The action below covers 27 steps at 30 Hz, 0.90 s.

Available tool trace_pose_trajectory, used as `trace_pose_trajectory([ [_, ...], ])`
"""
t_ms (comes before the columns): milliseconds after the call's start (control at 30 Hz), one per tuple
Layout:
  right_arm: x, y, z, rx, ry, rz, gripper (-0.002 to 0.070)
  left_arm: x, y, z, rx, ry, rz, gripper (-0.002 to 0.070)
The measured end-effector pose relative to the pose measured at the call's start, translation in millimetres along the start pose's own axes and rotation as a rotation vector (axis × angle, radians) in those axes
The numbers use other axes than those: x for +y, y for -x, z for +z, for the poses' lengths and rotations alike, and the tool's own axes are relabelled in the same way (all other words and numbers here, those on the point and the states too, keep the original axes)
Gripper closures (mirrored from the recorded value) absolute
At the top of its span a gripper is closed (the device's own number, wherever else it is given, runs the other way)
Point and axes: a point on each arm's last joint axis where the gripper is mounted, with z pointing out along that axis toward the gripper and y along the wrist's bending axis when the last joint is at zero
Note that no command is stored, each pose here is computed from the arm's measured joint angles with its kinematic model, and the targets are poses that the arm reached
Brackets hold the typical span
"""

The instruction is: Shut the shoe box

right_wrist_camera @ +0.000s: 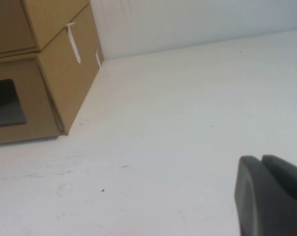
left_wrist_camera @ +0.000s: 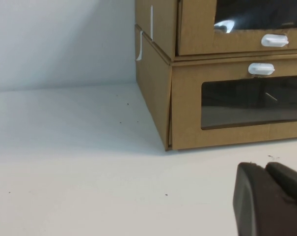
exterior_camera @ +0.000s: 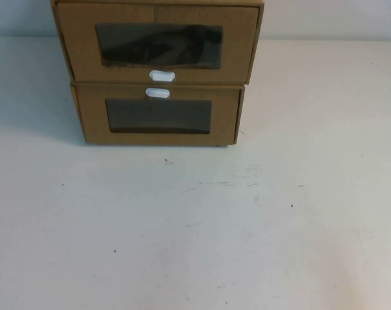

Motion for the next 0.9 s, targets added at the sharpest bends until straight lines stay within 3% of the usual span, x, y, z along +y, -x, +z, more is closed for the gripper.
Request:
trace_pose_trajectory([
  [533, -2.6, -6.8, -0.4, 0.073, -0.037, -0.019, 0.0689, -0.1, -0.1, 0.0, 0.001, -0.001, -0.002, 0.0677],
  [900, 2.1, -16.1, -1.6, 0.176, 0.022, -0.099, 0.0689, -0.1, -0.1, 0.0, 0.001, -0.001, -0.002, 0.0677],
])
